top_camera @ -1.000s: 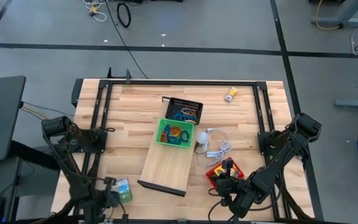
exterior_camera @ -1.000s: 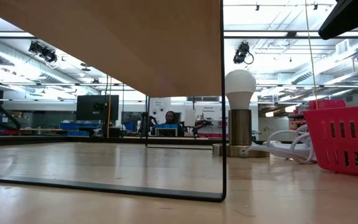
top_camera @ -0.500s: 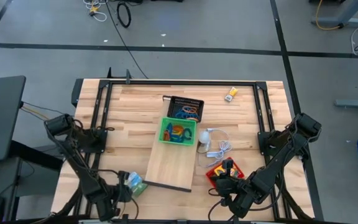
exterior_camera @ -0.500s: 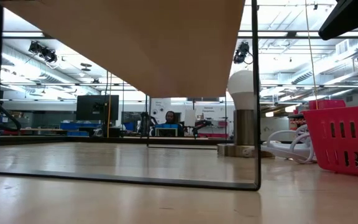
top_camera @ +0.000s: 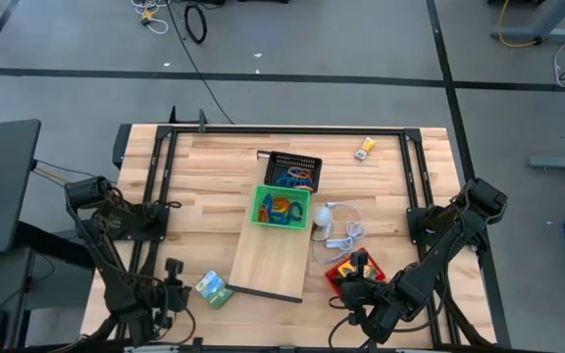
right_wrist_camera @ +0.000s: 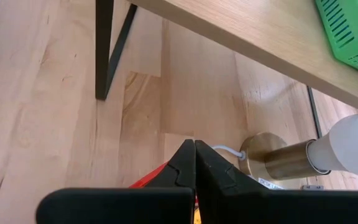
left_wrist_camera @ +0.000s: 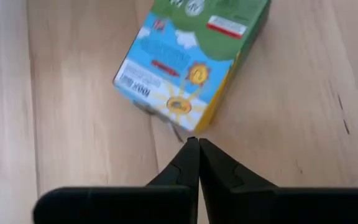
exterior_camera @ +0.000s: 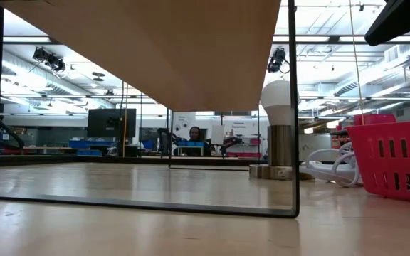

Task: Pick & Place Office Desk Supplies
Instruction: Put the box of crayon into the red bin

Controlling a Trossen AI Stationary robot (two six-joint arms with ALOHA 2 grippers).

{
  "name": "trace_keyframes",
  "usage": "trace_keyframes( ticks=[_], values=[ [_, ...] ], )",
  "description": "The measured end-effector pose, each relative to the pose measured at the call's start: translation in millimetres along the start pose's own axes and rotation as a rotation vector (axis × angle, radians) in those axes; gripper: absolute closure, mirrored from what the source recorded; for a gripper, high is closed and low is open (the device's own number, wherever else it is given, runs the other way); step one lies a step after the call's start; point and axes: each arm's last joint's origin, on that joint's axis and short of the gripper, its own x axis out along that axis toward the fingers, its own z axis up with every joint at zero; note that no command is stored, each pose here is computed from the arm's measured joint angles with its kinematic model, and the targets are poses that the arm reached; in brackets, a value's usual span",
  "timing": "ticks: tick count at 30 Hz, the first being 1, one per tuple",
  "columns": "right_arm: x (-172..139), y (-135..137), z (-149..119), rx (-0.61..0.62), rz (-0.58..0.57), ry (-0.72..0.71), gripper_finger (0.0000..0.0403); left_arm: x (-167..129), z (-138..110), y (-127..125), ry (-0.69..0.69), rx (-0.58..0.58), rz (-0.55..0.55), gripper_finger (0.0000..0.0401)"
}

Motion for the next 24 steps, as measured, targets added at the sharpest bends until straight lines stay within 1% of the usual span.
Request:
trace_keyframes(
  ticks=[2, 5, 10, 13, 15, 18, 20, 24],
  values=[
    [0.0, 0.0, 0.0, 0.002, 0.000, 0.000, 0.0403, 0.4, 1.4, -0.6, -0.017, 0.050, -0.002, 0.0383],
    [0.0, 0.0, 0.0, 0.003, 0.000, 0.000, 0.0403, 1.6, 3.4, -0.7, -0.013, 0.111, -0.011, 0.0350],
    [0.0, 0.0, 0.0, 0.004, 0.000, 0.000, 0.0403, 8.0, 12.8, -0.1, 0.026, 0.111, -0.075, 0.0271],
    [0.0, 0.0, 0.0, 0.003, 0.000, 0.000, 0.0403, 15.2, 19.5, 5.1, 0.047, 0.073, -0.061, 0.0220],
    [0.0, 0.0, 0.0, 0.004, 0.000, 0.000, 0.0403, 19.5, 22.5, 8.8, 0.060, 0.065, -0.043, 0.0194],
    [0.0, 0.0, 0.0, 0.004, 0.000, 0.000, 0.0403, 28.3, 24.3, 10.0, 0.111, 0.101, -0.049, 0.0178],
    [0.0, 0.0, 0.0, 0.004, 0.000, 0.000, 0.0403, 33.9, 22.5, 9.0, 0.145, 0.154, -0.050, 0.0176],
    [0.0, 0.0, 0.0, 0.009, 0.000, 0.000, 0.0403, 42.9, 19.7, 2.6, 0.160, 0.234, -0.041, 0.0184]
  ],
)
